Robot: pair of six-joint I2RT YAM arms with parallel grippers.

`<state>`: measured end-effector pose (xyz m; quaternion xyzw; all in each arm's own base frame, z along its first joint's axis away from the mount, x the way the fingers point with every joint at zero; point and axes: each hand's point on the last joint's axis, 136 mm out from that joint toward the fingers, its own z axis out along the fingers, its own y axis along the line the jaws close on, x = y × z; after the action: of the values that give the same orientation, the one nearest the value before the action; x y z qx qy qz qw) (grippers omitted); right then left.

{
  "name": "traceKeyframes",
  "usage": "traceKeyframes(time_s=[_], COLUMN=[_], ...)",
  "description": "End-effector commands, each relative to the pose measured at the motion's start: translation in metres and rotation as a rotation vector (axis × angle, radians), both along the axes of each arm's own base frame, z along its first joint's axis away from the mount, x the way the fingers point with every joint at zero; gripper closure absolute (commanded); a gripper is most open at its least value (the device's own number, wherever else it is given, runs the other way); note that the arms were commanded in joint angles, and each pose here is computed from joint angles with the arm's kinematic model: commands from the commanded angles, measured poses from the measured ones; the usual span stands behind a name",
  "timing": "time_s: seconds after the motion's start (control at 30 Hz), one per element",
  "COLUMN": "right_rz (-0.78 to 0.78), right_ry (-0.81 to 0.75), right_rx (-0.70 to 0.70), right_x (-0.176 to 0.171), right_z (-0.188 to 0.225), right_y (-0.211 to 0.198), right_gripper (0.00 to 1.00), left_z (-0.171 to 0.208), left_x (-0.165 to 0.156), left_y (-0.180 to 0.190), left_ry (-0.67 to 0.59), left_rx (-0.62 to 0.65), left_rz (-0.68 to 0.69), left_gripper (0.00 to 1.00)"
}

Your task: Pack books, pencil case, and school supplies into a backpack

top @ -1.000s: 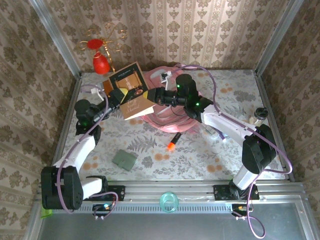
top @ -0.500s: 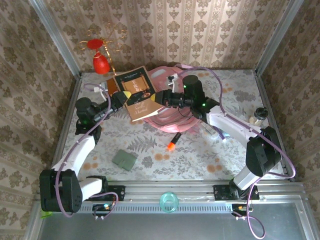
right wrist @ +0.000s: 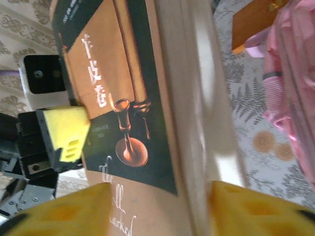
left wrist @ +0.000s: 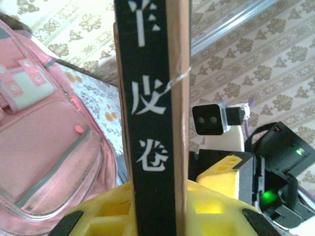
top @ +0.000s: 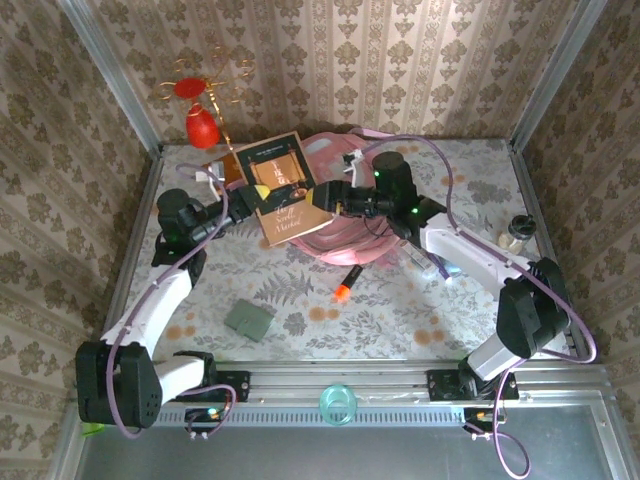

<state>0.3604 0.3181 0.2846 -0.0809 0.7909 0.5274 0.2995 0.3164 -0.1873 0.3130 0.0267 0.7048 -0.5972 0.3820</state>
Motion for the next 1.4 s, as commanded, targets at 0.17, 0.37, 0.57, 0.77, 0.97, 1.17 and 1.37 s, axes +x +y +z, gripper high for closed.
traceKeyframes(time_s=[0.17,0.37,0.57,0.77,0.97,1.17,1.37], right_rz=[0.159,0.230,0.329,0.276,0.085,-0.170,-0.450], right_ry=[-0.131,-0.168,-0.221,-0.227,-0.130,0.054,0.126], right_rx=[0.017,0.095,0.296,0.341,0.256,0.181,0.092], right_x=[-0.021,-0.027,-0.052,-0.056,-0.031,0.006,0.024], right_z=[0.016,0.021,0.064,0.083,0.064,0.020,-0.013], right_y=[-0.011,-0.002,0.007,-0.004,-0.028,-0.101,-0.213], right_gripper=[0.00,0.00,0.12,0.57,0.96,1.00,1.00], left_z=[0.060,0.073,0.064,0.043,0.020,-0.037,-0.107], left_x=[-0.043,-0.051,-0.033,-0.010,0.004,0.016,0.016], left_y=[-0.029,-0.036,-0.036,-0.035,-0.035,-0.042,-0.080], left_ry=[-0.254,-0.276,-0.214,-0.149,-0.104,-0.060,-0.181], left_rx=[-0.002,-0.047,-0.093,-0.075,-0.015,0.268,0.832], left_rz=[-0.168,-0.212,-0.166,-0.102,-0.052,0.048,-0.011], left_gripper=[1.00,1.00,1.00,1.00,1.00,0.36,0.23])
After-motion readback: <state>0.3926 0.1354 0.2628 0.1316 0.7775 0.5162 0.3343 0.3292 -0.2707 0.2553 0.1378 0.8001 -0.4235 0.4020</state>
